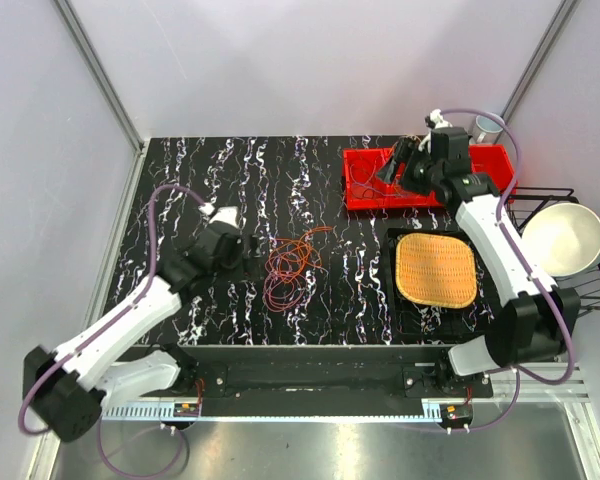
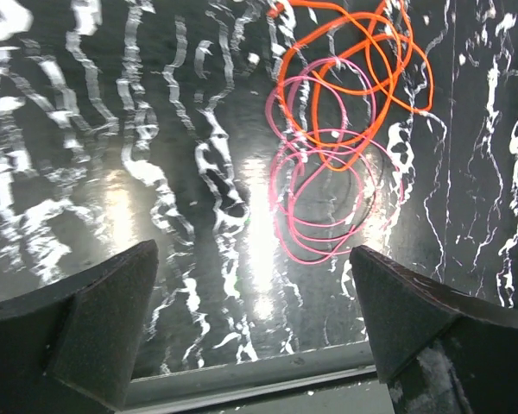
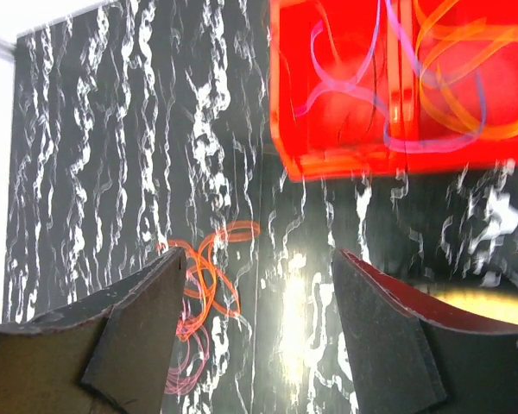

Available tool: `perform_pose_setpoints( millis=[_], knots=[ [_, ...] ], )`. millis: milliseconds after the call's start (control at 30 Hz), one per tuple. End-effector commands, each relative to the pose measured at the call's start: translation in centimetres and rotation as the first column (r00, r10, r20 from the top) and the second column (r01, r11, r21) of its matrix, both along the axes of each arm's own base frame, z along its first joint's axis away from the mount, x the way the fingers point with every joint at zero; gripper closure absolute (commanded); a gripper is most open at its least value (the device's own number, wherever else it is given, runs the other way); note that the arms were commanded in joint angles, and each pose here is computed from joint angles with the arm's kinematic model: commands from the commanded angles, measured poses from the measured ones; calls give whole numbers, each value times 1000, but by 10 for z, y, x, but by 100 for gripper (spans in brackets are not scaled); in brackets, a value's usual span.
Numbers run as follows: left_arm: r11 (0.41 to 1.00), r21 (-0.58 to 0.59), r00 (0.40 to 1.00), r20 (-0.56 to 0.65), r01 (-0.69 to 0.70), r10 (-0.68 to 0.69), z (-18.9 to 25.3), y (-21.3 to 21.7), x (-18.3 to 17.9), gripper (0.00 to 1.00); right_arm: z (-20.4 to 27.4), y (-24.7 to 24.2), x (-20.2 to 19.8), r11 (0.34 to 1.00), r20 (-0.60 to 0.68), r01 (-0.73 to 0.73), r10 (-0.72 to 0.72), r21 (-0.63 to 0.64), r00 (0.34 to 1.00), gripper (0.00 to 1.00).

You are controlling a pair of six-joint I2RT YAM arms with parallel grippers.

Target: Untangle the cables

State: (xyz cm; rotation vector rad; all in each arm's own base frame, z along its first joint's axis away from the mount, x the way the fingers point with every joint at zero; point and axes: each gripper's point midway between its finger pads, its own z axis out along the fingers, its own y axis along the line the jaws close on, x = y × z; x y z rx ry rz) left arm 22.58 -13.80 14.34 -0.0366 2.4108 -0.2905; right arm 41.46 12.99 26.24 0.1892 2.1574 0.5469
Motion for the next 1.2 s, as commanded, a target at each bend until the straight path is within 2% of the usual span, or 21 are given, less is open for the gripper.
perform_pose_setpoints(
  millis=[0,233,500,800,1100,1167],
  knots=[
    [997,-72,998,57,23,-19,7,-37,22,7,4,13,-26,995,28,-41,39,90,999,26],
    [993,-5,993,20,120,-120,-22,-88,46,14,-19,17,-50,993,-6,-61,62,104,998,25],
    [985,22,985,-22,173,-173,-44,-135,87,28,-30,17,-57,993,-25,-74,77,94,997,25],
    [981,33,979,-77,193,-190,-74,-159,105,41,-39,17,-58,993,-34,-84,87,84,996,25],
    [981,66,978,-117,184,-175,-97,-162,112,53,-43,19,-55,992,-37,-94,98,81,995,25],
    [981,69,978,-120,181,-172,-100,-162,113,60,-44,18,-55,993,-39,-89,92,78,995,25]
  ],
)
